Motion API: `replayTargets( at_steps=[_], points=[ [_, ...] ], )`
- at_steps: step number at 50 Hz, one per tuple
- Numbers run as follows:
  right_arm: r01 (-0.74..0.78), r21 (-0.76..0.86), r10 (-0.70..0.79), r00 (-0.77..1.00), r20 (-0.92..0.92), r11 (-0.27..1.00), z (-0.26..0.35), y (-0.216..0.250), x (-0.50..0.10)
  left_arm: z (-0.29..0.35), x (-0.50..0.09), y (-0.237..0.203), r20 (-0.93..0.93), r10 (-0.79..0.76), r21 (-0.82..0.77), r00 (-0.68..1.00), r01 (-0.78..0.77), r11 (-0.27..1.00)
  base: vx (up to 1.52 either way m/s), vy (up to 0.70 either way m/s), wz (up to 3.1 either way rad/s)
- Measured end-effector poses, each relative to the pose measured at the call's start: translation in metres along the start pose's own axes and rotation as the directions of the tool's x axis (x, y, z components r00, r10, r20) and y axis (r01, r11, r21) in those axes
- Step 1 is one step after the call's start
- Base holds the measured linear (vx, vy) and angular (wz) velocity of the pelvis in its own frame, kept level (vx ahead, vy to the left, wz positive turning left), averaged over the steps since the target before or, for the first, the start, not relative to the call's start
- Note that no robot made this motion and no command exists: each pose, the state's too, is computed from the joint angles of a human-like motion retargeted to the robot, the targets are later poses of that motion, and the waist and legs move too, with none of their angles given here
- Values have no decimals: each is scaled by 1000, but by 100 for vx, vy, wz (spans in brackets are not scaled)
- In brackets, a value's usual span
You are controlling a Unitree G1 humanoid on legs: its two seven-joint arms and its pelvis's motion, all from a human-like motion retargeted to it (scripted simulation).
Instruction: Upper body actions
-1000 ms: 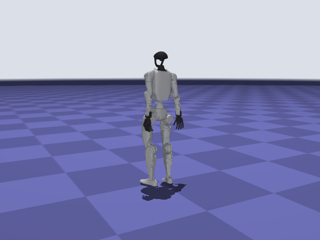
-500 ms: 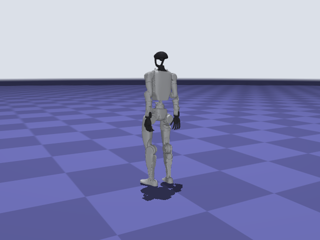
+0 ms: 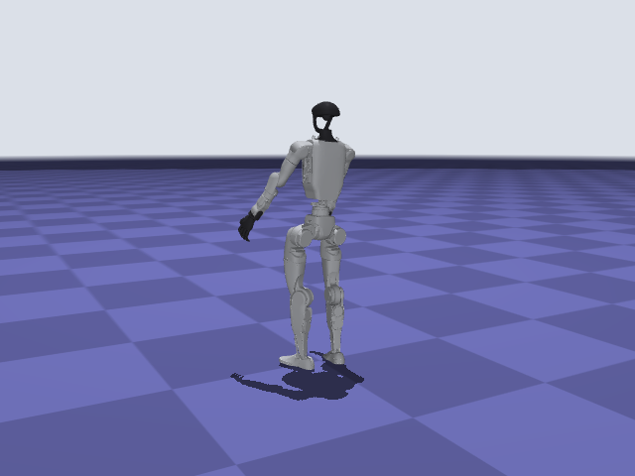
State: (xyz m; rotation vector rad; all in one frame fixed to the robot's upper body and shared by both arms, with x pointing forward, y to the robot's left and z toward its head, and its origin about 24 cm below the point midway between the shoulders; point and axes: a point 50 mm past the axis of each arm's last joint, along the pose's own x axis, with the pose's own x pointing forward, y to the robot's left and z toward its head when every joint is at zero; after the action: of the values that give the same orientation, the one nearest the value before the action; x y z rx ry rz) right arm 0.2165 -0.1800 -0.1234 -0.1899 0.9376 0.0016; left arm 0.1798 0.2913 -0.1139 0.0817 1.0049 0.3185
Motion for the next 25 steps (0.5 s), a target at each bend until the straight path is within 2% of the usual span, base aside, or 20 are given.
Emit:
replayTargets(
  at_steps=[5,7,13,16,19,22,25],
  points=[
    [-79,81,36,898,438,994,175,-2,-15,165,-19,10,379,76,-42,922,-65,997,3,7,7],
    [-112,71,42,770,637,991,247,-7,-45,239,-51,7,579,103,-70,809,-76,995,5,6,5],
    [-98,51,-13,353,935,994,374,-40,-155,373,-170,4,921,85,-78,380,-32,996,12,0,8],
    [-79,114,-104,127,986,990,415,-62,-224,410,-238,19,979,149,-145,139,-33,989,13,-3,-8],
    [-117,212,-222,-79,972,970,439,-85,-295,430,-311,39,962,248,-254,-113,-37,967,0,-6,-12],
    [-191,288,-336,-306,891,938,447,-111,-373,433,-390,63,852,341,-375,-396,-8,927,-16,-2,-9],
    [-237,322,-399,-490,775,917,440,-130,-441,423,-446,82,714,418,-462,-561,72,884,-26,6,-8]
  ],
)
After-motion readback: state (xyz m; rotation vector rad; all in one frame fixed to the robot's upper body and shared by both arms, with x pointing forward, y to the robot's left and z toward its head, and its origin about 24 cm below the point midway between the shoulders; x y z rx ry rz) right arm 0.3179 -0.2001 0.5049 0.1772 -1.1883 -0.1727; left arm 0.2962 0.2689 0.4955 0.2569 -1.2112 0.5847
